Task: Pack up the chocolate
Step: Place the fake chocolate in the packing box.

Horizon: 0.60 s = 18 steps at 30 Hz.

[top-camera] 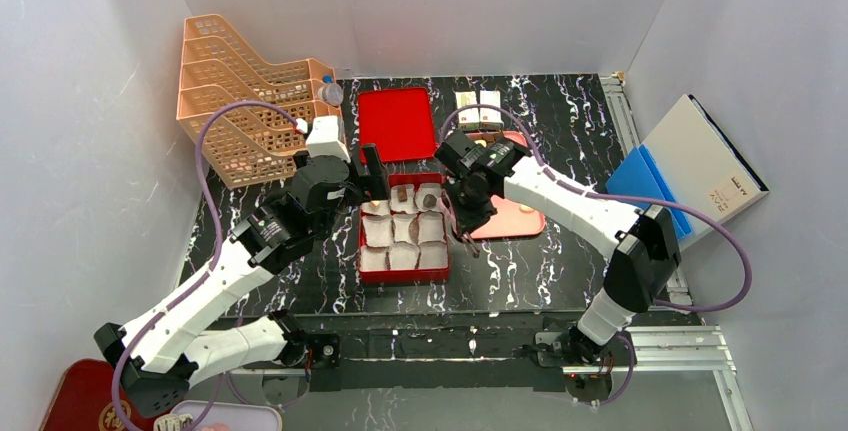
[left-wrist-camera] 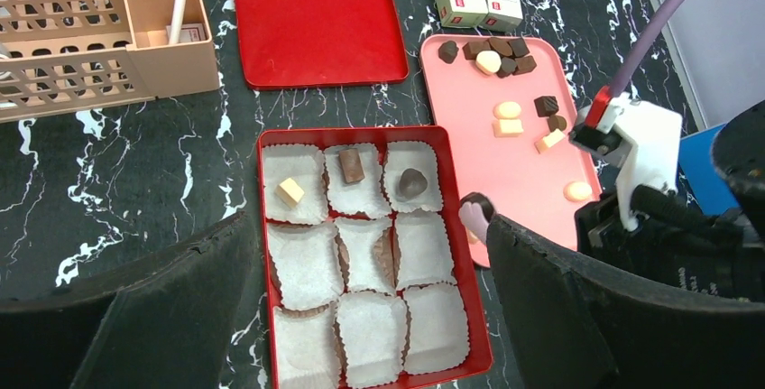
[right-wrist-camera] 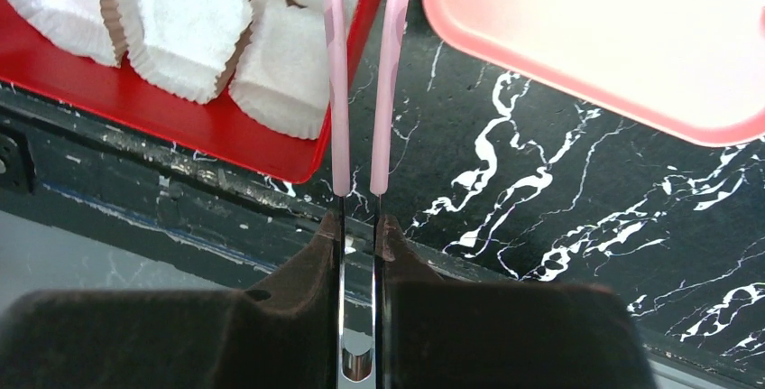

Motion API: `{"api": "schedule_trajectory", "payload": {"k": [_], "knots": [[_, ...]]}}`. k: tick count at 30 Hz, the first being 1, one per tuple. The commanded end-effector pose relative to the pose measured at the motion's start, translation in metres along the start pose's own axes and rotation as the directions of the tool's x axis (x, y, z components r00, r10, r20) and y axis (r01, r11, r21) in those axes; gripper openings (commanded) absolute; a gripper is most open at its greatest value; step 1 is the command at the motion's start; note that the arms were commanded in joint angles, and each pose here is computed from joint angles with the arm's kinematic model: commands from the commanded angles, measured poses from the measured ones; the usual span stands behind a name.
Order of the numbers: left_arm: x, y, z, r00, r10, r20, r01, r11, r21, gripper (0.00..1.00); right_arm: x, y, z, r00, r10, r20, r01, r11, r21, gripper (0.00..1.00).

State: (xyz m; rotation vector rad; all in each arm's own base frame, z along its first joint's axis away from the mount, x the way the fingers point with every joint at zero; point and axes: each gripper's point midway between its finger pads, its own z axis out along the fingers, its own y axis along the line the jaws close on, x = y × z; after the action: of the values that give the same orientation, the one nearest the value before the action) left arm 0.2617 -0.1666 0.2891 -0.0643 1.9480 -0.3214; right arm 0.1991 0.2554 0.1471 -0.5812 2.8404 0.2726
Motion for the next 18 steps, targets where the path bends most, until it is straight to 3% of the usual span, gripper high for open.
{"api": "schedule_trajectory", "payload": {"k": [1,11,18], "knots": [[-0.002,0.004,-0.004,1.000,-0.023,0.010,0.023,1.000,-0.011,0.98,0.003,0.016,-0.004,0.999,-0.037,-0.012,0.037,0.999,-0.034,0.07],[0.001,0.005,-0.004,0.999,-0.034,0.007,0.034,0.999,-0.012,0.98,0.009,0.026,0.005,0.997,-0.067,-0.037,0.065,0.997,-0.036,0.09],[0.002,0.007,-0.005,0.999,-0.035,0.008,0.035,0.999,-0.019,0.98,0.010,0.025,0.010,0.996,-0.075,-0.047,0.074,0.997,-0.029,0.22]]}}
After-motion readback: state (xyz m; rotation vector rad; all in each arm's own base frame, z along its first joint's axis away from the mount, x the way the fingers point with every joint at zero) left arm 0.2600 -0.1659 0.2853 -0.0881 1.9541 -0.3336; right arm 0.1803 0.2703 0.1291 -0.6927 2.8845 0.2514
